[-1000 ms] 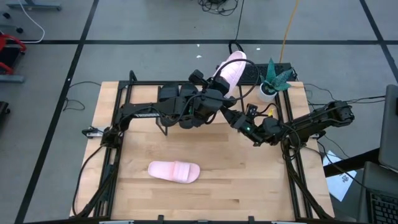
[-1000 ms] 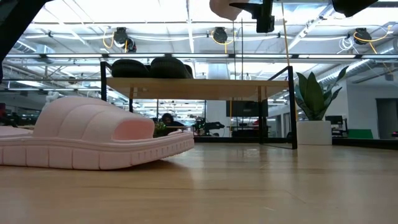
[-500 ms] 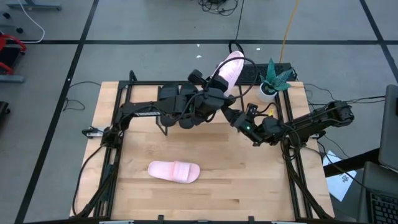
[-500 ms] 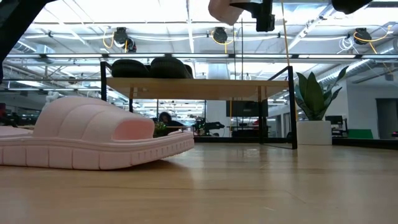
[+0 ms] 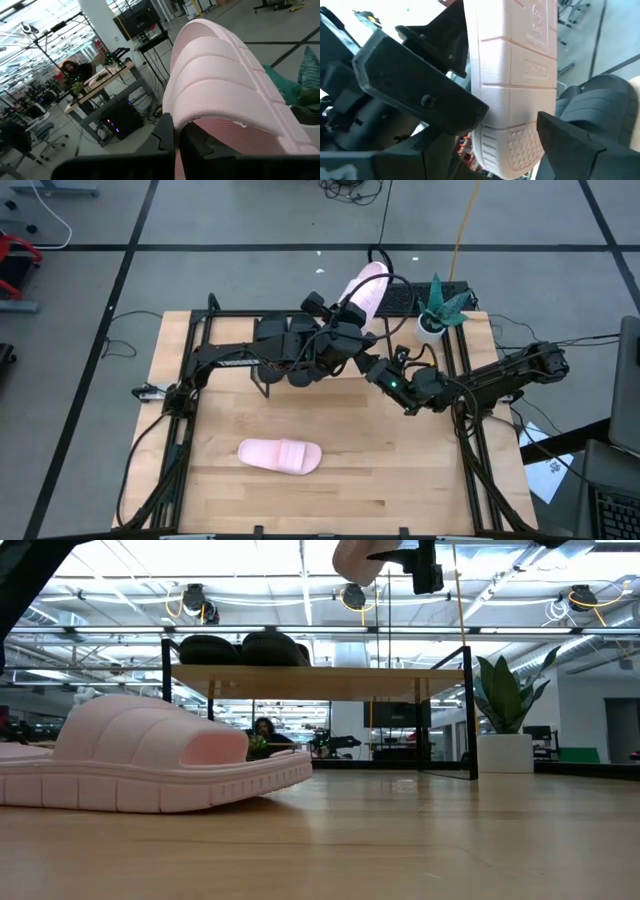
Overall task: Pick and place slides into the shelf
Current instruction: Put the top pink slide on the shelf
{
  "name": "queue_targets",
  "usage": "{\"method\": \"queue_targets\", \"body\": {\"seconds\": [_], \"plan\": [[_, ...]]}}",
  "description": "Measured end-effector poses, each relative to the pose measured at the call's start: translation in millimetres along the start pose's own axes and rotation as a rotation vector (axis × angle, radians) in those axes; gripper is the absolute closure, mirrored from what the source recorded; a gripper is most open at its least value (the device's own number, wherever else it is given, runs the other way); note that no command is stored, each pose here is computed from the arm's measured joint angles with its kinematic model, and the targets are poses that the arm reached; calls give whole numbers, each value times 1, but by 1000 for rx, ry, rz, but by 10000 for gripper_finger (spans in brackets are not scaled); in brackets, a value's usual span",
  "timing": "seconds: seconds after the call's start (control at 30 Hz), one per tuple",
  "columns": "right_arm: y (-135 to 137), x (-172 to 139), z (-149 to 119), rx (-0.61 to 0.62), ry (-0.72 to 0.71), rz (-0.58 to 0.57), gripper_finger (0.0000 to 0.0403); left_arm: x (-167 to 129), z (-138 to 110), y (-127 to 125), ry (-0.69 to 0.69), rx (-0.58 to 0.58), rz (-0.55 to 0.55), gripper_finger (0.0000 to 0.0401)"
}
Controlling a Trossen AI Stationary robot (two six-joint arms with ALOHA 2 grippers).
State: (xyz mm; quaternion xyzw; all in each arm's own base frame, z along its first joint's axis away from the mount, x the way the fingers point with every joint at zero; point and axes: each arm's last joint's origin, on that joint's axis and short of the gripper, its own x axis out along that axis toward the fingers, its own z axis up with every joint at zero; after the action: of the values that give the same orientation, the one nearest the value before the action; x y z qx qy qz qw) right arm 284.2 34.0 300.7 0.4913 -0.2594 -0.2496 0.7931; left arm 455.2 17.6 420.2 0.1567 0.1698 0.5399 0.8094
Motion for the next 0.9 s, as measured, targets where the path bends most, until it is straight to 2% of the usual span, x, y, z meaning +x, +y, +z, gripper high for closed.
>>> {"method": "queue_targets", "body": {"seconds": [0.27, 0.63, 0.9], "plan": [[0, 1, -1, -28, -1, -23, 205, 0, -1, 0, 3, 3, 5, 401], [-6, 3, -11, -31, -29, -35, 335, 0, -2, -1, 7, 5, -6, 397], [-6, 4, -12, -44, -42, -27, 350, 0, -2, -1, 8, -2, -5, 394]]}}
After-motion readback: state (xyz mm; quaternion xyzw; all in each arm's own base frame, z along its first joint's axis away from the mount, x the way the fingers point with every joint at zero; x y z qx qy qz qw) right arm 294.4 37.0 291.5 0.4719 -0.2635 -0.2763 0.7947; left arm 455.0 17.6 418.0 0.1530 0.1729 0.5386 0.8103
